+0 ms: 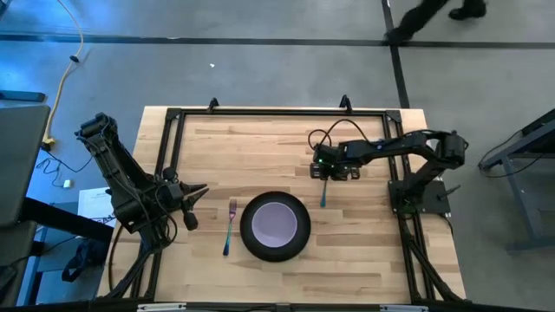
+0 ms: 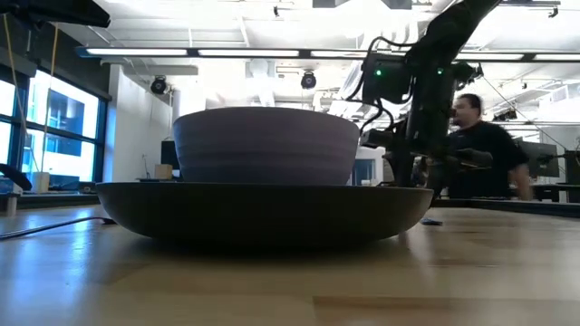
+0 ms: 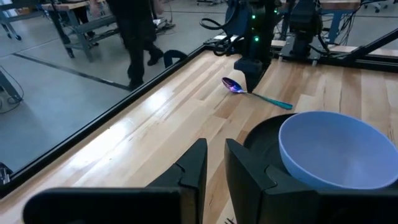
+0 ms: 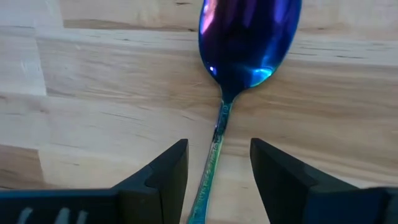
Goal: Set table place
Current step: Put the violet spoon into the violet bowl
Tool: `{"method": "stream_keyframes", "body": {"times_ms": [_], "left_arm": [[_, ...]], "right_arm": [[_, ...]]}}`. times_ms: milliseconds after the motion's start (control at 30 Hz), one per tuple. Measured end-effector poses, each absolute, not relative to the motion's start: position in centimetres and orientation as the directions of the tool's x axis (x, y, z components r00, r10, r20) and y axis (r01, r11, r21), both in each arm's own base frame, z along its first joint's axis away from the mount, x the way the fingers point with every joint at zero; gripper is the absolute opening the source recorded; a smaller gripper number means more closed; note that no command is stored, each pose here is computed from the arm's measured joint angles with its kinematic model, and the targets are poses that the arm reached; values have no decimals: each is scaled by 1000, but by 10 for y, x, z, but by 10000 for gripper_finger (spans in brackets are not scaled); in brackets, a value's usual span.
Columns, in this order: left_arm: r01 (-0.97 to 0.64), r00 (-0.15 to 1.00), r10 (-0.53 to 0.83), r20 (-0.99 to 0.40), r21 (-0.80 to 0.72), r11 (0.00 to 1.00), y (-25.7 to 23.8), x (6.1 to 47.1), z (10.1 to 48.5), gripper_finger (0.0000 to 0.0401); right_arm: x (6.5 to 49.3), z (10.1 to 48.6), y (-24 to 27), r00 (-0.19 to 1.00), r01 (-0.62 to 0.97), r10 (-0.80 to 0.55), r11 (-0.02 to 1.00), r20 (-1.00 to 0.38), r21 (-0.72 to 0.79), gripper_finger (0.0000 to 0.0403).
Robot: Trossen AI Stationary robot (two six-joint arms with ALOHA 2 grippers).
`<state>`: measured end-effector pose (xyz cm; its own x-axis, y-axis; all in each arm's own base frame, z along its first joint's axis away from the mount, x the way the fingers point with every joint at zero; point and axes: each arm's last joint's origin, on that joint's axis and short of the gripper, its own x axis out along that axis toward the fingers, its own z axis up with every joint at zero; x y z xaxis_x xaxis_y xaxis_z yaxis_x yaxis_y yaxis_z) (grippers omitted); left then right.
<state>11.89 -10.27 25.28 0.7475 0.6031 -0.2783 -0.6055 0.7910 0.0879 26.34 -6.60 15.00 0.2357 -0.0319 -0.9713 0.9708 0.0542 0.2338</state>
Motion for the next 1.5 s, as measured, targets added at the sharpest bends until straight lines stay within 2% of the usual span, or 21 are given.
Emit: {"method": "stream_keyframes", "body": {"times_ms": [567,1067,1267,1500], "left_arm": [[-604,744,604,-285,99,791,-102,118,253,46],[-604,744,604,-285,99,791,-102,118,253,46],[-604,744,604,-285,98,791,-102,118,253,46],[-605,744,604,-285,94,791,-102,119,253,46]], "right_arm": [[264,140,-66,184,983,-11,25,-983,184,163],[263,140,-66,173,984,-8,44,-985,173,77],[264,140,-66,180,982,-8,62,-984,179,60],[262,140,-65,167,983,-2,83,-986,166,60]]}}
